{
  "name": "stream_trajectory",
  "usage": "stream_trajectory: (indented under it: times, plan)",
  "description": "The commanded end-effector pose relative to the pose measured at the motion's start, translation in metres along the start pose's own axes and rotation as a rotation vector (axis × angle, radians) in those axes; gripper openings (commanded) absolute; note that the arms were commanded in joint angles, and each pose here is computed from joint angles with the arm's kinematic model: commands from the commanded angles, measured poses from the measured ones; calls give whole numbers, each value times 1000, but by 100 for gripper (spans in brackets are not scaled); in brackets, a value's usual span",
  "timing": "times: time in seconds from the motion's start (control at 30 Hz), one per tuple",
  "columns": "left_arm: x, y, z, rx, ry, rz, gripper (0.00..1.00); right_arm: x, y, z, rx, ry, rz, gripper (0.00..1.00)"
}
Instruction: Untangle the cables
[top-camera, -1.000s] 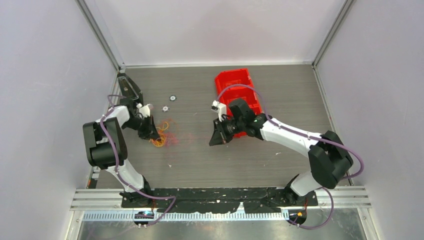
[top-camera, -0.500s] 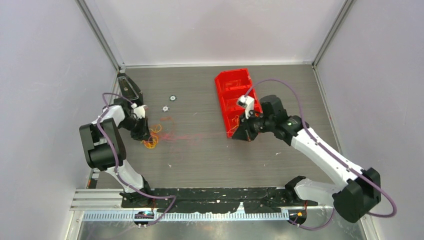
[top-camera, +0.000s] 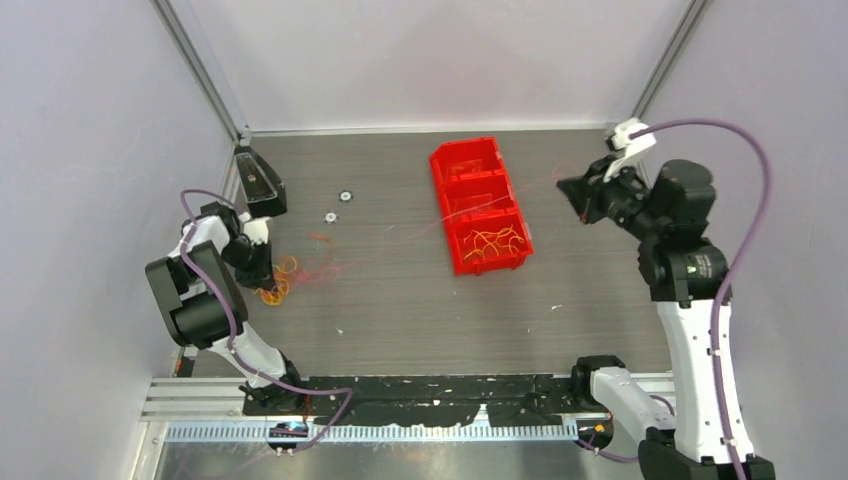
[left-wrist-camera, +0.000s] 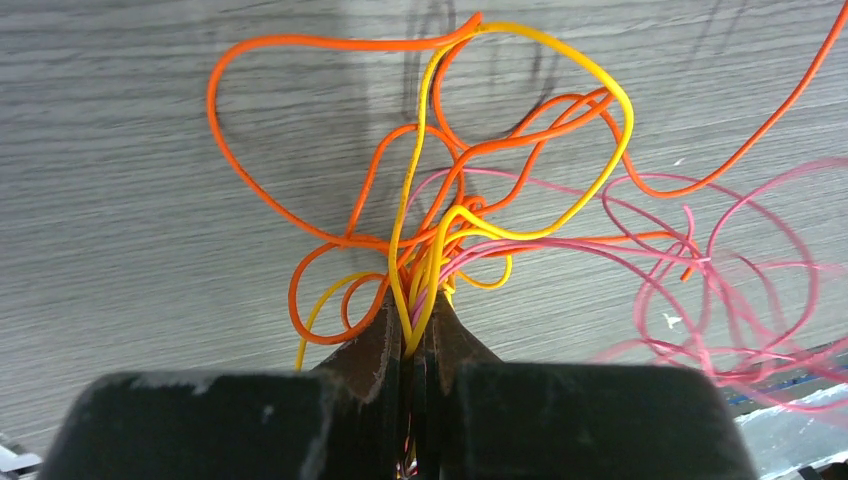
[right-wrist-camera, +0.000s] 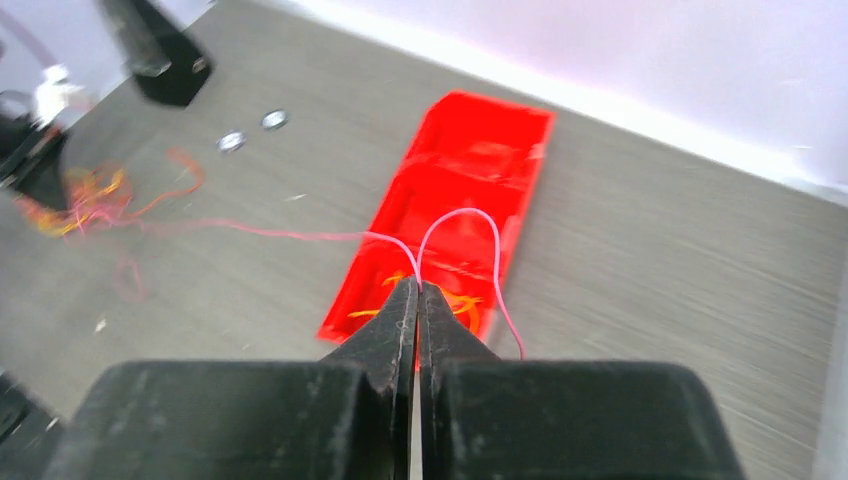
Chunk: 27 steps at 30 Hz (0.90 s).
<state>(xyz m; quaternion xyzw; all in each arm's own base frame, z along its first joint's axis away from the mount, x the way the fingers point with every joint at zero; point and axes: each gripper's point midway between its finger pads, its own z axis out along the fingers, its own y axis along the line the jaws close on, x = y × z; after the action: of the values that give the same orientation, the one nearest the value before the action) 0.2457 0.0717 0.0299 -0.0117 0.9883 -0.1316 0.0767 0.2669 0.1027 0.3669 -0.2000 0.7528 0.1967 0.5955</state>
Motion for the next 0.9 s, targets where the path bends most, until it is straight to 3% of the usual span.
stream_trajectory:
  times: [0.0, 0.47, 0.67, 0.87]
  plan:
    - [-6, 15, -14, -49, -29, 36, 0, -52, -37, -28, 159, -111, -59, 5]
    - [6, 34, -8, -66, -13, 24, 0, -171, -101, -81, 366, -338, -114, 5]
    - [8, 36, -7, -78, -23, 36, 0, -196, -109, -85, 375, -388, -112, 5]
    - [13, 41, -7, -109, -13, 57, 0, -221, -144, -101, 501, -446, -128, 5]
